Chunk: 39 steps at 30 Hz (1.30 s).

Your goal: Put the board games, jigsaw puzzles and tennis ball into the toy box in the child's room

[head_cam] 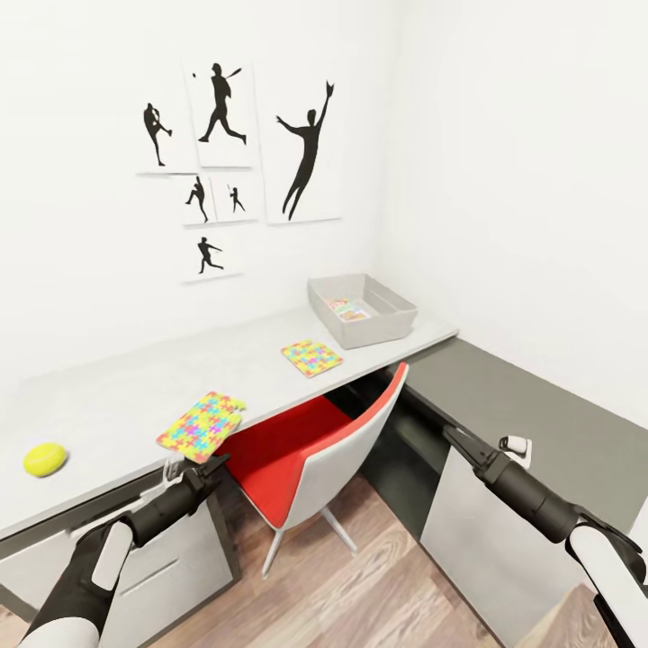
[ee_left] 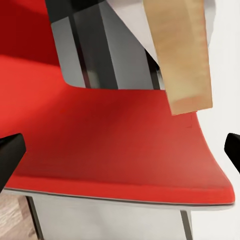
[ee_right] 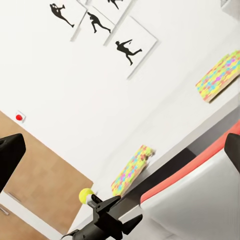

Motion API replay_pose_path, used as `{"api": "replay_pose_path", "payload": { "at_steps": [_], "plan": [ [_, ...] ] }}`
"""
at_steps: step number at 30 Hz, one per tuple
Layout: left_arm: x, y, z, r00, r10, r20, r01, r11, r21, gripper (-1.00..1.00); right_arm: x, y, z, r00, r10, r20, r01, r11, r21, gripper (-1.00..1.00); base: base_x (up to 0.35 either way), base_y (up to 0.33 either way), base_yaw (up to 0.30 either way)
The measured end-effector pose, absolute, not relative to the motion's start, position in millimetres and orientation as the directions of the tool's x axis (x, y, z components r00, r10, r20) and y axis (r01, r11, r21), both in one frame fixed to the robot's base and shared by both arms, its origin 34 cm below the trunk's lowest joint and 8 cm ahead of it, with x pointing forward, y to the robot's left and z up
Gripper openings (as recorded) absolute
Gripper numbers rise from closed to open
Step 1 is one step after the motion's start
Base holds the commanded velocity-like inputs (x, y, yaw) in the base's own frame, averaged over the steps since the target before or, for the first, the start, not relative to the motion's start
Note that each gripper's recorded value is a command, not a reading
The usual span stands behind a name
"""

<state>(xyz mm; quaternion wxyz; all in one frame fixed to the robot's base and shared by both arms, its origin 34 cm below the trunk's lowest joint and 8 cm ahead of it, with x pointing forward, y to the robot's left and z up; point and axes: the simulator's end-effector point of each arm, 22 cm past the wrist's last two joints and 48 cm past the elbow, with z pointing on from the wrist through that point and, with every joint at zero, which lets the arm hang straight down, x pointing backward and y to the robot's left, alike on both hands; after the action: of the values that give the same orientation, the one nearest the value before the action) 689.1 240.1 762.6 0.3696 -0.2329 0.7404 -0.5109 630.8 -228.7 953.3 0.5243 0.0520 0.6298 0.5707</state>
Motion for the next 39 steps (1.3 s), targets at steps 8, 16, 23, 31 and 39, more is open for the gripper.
{"api": "replay_pose_path", "payload": {
  "at_steps": [8, 16, 23, 31, 39],
  "plan": [
    [689, 240, 763, -0.619, -0.722, -0.31, 0.034, 0.37, -0.928, 1.0, 631, -229, 953, -0.444, 0.664, -0.601, -0.533, 0.344, 0.773, 1.0, 0.009, -0.086, 0.0],
    [689, 239, 763, -0.62, -0.721, -0.311, 0.034, 0.371, -0.928, 1.0, 631, -229, 953, -0.445, 0.664, -0.601, -0.533, 0.343, 0.774, 1.0, 0.001, -0.121, 0.0],
    [689, 239, 763, -0.62, -0.721, -0.311, 0.034, 0.371, -0.928, 1.0, 631, -229, 953, -0.444, 0.664, -0.601, -0.533, 0.343, 0.774, 1.0, 0.0, -0.01, 0.0],
    [690, 239, 775, -0.621, -0.72, -0.311, 0.034, 0.371, -0.928, 1.0, 632, -229, 965, -0.445, 0.664, -0.601, -0.532, 0.343, 0.774, 1.0, 0.0, -0.001, 0.0],
    [690, 241, 778, -0.618, -0.722, -0.311, 0.033, 0.371, -0.928, 1.0, 632, -229, 969, -0.445, 0.664, -0.601, -0.532, 0.343, 0.774, 1.0, 0.0, 0.0, 0.0]
  ]
}}
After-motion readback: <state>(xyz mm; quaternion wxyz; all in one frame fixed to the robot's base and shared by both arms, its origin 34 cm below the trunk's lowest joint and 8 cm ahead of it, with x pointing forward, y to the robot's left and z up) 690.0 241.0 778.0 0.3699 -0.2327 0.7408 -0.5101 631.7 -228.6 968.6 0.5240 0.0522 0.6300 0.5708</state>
